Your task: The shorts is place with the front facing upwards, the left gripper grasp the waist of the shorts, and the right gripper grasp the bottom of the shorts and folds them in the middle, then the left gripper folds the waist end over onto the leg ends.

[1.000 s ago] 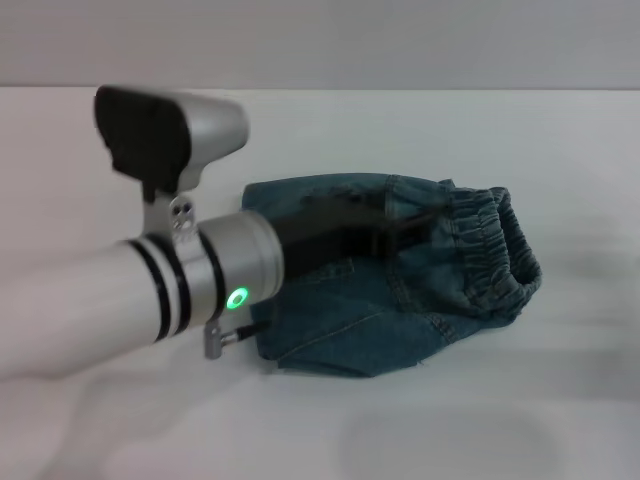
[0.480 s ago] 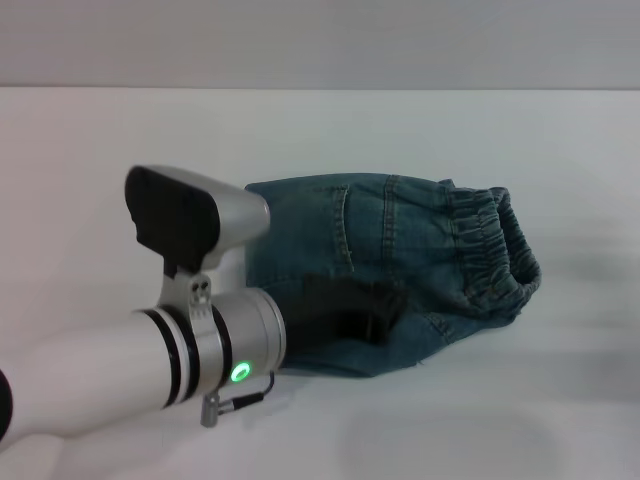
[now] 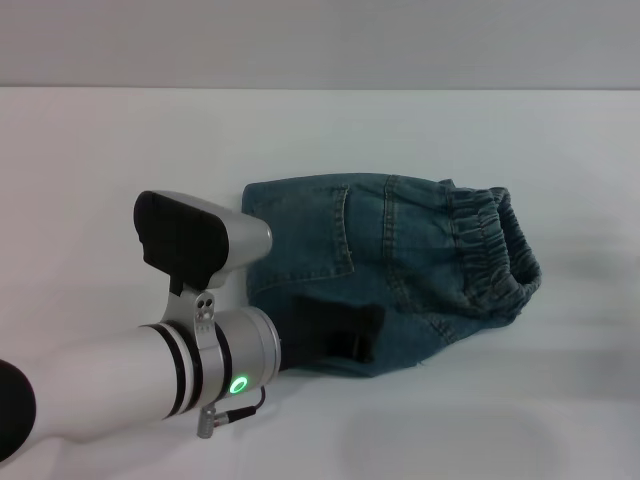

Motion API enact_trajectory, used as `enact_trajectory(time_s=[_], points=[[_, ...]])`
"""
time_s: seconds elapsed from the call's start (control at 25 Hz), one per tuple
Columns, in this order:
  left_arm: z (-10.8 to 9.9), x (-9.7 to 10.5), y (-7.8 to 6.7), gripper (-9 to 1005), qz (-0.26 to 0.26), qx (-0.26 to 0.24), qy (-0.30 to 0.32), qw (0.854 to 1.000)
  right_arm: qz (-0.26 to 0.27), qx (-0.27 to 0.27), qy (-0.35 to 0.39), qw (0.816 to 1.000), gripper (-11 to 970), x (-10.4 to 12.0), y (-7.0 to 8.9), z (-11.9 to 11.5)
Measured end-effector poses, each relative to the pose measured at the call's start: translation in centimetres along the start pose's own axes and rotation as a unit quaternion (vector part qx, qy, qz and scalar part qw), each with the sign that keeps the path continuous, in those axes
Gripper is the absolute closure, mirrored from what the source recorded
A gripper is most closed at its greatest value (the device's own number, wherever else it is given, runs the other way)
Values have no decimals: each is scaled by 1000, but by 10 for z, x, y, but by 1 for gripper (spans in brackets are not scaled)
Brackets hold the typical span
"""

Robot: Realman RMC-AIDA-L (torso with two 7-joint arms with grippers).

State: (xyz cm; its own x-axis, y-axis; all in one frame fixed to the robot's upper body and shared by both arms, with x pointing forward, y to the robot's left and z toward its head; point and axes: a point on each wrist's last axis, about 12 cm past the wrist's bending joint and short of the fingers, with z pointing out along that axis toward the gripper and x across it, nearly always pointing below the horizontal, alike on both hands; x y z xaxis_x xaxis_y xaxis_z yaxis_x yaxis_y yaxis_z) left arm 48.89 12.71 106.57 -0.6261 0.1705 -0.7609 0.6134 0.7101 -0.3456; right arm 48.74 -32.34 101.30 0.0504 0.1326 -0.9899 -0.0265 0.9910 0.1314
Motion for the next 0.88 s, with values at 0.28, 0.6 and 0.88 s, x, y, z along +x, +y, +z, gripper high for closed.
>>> enact_trajectory(time_s=[0.28, 0.6, 0.88], points=[[5, 6, 10, 997, -21, -7, 12, 1000, 0, 3, 2, 1000, 959, 1, -1, -3], [12, 9, 25, 994, -20, -30, 23, 999, 2, 2, 1, 1000, 958, 0, -1, -2], [14, 3, 30, 992, -17, -35, 21, 999, 4, 3, 1, 1000, 958, 1, -1, -3]])
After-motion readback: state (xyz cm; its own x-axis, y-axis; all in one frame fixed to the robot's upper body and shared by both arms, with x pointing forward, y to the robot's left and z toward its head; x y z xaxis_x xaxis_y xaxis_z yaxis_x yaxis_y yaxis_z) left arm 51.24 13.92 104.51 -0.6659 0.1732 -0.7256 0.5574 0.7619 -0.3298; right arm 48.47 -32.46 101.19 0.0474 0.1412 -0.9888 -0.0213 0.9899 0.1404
